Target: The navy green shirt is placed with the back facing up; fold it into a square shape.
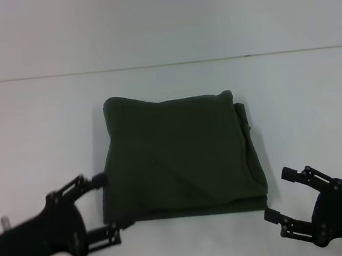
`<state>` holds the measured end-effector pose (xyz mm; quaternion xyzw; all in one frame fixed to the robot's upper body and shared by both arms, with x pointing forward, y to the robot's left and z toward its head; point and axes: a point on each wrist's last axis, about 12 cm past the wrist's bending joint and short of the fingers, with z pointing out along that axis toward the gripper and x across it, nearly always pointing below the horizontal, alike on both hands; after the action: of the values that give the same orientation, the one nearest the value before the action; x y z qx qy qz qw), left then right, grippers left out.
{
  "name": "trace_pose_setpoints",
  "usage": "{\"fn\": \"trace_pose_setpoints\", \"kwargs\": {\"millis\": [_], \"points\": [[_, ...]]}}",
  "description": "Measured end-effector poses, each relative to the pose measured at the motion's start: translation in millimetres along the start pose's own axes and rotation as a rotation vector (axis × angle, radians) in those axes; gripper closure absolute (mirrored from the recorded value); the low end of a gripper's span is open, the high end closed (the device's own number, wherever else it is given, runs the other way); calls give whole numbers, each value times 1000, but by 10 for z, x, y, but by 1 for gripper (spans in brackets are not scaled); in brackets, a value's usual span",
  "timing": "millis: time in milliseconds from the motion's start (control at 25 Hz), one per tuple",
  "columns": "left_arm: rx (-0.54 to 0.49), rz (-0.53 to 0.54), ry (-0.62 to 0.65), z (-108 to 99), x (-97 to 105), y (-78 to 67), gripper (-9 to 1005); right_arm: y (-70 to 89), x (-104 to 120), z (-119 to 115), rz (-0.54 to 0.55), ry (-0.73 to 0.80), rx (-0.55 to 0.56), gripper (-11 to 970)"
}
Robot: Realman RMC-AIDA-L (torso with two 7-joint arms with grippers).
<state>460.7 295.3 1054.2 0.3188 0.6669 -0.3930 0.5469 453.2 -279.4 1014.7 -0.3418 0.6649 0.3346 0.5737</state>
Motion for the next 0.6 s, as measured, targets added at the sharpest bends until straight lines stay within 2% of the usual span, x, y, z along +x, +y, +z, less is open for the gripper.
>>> {"fn": "trace_pose_setpoints", "kwargs": {"millis": [80,200,320,600], "points": [[-39,13,11,-97,123,-110,41,11,36,-7,12,3,28,32],[-110,-4,32,-262,256,-190,44,1,97,-37,31,23,80,32],[-153,-45,24,-344,340,-234,48,-20,133,-58,31,45,113,31],[-160,-95,34,-303,423,-253,47,-18,168,-56,30,62,130,31]]}}
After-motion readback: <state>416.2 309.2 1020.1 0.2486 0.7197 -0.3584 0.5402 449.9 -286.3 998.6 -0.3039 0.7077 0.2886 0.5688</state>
